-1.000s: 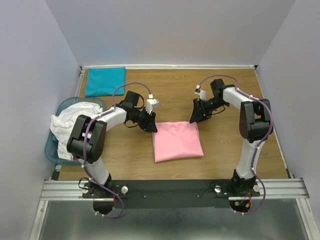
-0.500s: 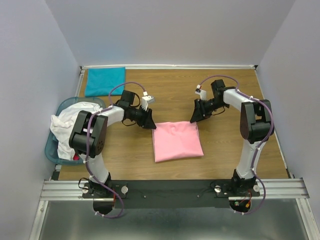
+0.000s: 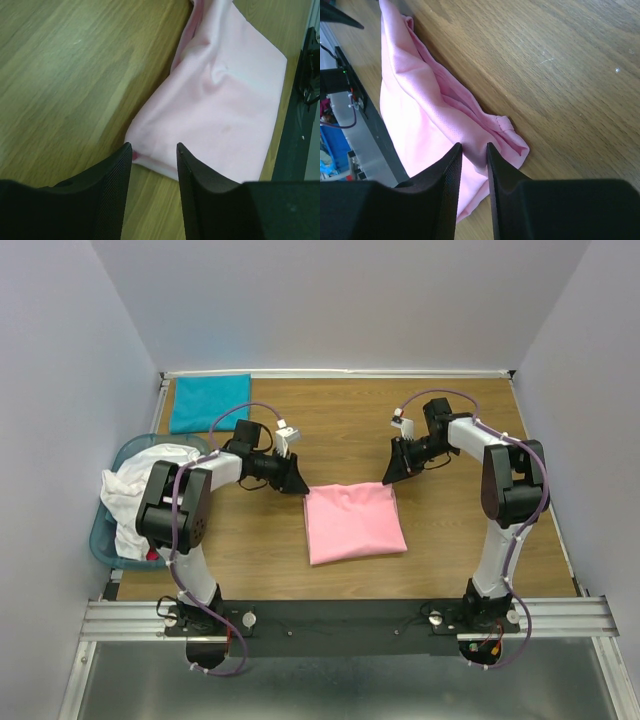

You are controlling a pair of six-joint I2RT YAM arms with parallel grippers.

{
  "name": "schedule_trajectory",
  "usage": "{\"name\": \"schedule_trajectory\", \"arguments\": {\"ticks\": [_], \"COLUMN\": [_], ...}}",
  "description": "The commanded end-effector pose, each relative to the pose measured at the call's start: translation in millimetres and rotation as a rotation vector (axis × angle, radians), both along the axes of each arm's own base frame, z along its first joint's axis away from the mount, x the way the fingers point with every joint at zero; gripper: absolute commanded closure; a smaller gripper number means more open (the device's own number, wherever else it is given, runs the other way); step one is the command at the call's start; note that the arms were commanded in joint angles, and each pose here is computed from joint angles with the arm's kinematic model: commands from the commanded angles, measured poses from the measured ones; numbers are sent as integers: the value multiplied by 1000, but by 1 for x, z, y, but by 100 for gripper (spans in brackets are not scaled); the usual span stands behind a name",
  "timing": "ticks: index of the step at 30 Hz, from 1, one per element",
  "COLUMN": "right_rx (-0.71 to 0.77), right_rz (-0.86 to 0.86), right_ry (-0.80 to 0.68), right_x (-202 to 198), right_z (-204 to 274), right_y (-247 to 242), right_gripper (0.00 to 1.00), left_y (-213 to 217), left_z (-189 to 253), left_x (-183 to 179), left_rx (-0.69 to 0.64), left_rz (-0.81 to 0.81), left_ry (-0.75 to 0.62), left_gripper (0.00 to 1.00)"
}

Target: Fold and stack the t-shirts

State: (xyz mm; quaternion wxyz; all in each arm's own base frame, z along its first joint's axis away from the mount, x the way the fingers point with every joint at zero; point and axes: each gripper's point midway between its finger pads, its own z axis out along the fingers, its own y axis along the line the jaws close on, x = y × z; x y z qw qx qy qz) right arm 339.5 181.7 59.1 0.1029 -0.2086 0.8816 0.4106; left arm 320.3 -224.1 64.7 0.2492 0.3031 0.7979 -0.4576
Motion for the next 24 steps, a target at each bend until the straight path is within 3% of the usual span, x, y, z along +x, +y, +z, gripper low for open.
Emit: {"name": "schedule_trajectory", "arguments": {"ticks": [1,9,20,22,24], "right_rx": [15,16,23,22,23], "right_rz": [12,10,4,4,1], "right_ry": [-39,-34,-20,-15,-13], "right_x": [-1,0,2,2,3], "right_z": [9,7,7,6,6], "right_y": [0,1,2,3,3], "right_gripper": [69,79,82,82,83], "left_y": [10,5,-6,-8,-8], "left_z": [4,-6,-13,-10,-6], "left_x": [1,0,3,5,3], "left_rx": [-6,-26,-66,-81,-90], "left_rz": [40,26,15,13,12], "left_ry": [-15,27,63,53,56], "left_gripper": [50,48,50,53,63]}}
